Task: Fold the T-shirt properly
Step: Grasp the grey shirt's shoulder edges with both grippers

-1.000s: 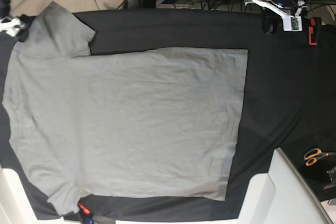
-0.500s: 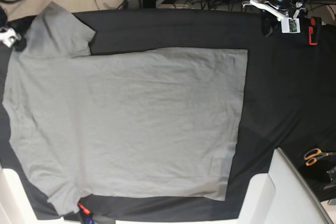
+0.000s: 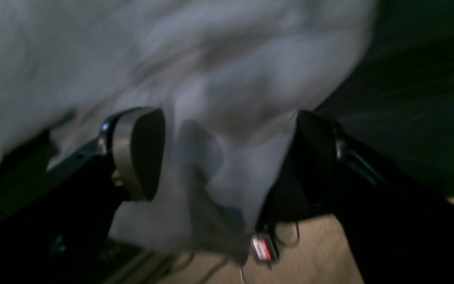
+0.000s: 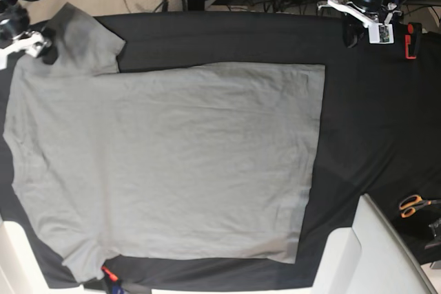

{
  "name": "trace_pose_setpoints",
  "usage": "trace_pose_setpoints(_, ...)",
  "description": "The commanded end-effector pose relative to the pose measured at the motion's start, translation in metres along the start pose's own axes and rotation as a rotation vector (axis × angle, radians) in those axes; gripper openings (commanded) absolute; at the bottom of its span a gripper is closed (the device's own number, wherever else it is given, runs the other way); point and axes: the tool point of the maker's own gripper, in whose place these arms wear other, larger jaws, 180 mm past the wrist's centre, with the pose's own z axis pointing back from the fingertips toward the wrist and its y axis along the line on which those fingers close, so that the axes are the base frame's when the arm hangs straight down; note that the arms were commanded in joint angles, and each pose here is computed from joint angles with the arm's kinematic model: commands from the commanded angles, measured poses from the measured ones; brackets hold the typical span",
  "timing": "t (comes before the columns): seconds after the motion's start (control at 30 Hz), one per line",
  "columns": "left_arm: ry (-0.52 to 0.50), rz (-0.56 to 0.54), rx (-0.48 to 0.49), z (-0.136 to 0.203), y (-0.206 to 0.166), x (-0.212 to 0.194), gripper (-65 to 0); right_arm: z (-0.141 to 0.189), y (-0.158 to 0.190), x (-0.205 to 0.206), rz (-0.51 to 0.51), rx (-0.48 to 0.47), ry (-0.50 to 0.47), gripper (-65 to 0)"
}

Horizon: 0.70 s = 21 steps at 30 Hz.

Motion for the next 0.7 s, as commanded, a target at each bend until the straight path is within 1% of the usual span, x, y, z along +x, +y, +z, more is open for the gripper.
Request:
trace_pose_setpoints(0.0, -0.025, -0.004, 0.000, 0.002, 0.002, 0.007, -64.5, 0.003, -0.001, -0.020, 0.018, -0.013, 0.090, -17.7)
trace_pose_setpoints(0.13, -0.029, 0.000, 0.004, -0.002, 0.003, 0.008, -64.5, 0.002, 0.008, -0.026, 0.017, -0.002, 0.106, -18.3)
trace_pose_setpoints(0.17, -0.022, 0.002, 0.007, -0.003, 0.004, 0.005, -64.5, 0.002, 0.010, -0.029, 0.011, 0.001, 0.111, -20.7)
trace_pose_setpoints(0.23, -0.011, 0.004, 0.011, -0.003, 0.006, 0.001, -64.5, 0.001, 0.011, -0.030, 0.008, 0.004, 0.110, -31.1)
trace_pose_setpoints(0.33, -0.006, 0.013, 0.013, -0.004, 0.007, -0.002, -64.2, 0.000, 0.011, -0.028, 0.011, 0.004, 0.108, -50.6)
trace_pose_setpoints(0.37, -0.009, 0.034, 0.011, -0.005, 0.006, -0.001, -63.2, 0.000, 0.011, -0.028, 0.011, 0.004, 0.108, -57.3)
trace_pose_setpoints(0.4, -0.019, 0.073, 0.008, -0.007, 0.006, 0.001, -59.6, 0.000, 0.011, -0.028, 0.011, 0.004, 0.109, -63.5)
trace_pose_setpoints(0.43, -0.019, 0.121, 0.009, -0.008, 0.008, -0.001, -54.5, 0.000, 0.011, -0.028, 0.011, 0.004, 0.109, -65.0)
trace_pose_setpoints(0.5, -0.020, 0.213, 0.012, -0.011, 0.012, -0.003, -40.8, 0.000, 0.011, -0.028, 0.012, 0.003, 0.110, -62.7)
trace_pose_setpoints(0.53, -0.027, 0.252, 0.013, -0.014, 0.014, -0.002, -33.7, 0.000, 0.012, -0.028, 0.013, 0.004, 0.111, -64.1)
trace_pose_setpoints(0.57, -0.028, 0.275, 0.016, -0.016, 0.016, -0.002, -29.1, 0.000, 0.012, -0.028, 0.013, 0.004, 0.111, -64.4)
trace_pose_setpoints(0.6, -0.021, 0.286, 0.019, -0.018, 0.017, -0.005, -26.0, 0.000, 0.012, -0.028, 0.013, 0.004, 0.111, -64.5)
trace_pose_setpoints(0.67, -0.007, 0.293, -0.010, -0.028, 0.004, -0.010, -25.3, 0.001, 0.011, -0.028, 0.014, 0.002, 0.112, -64.5)
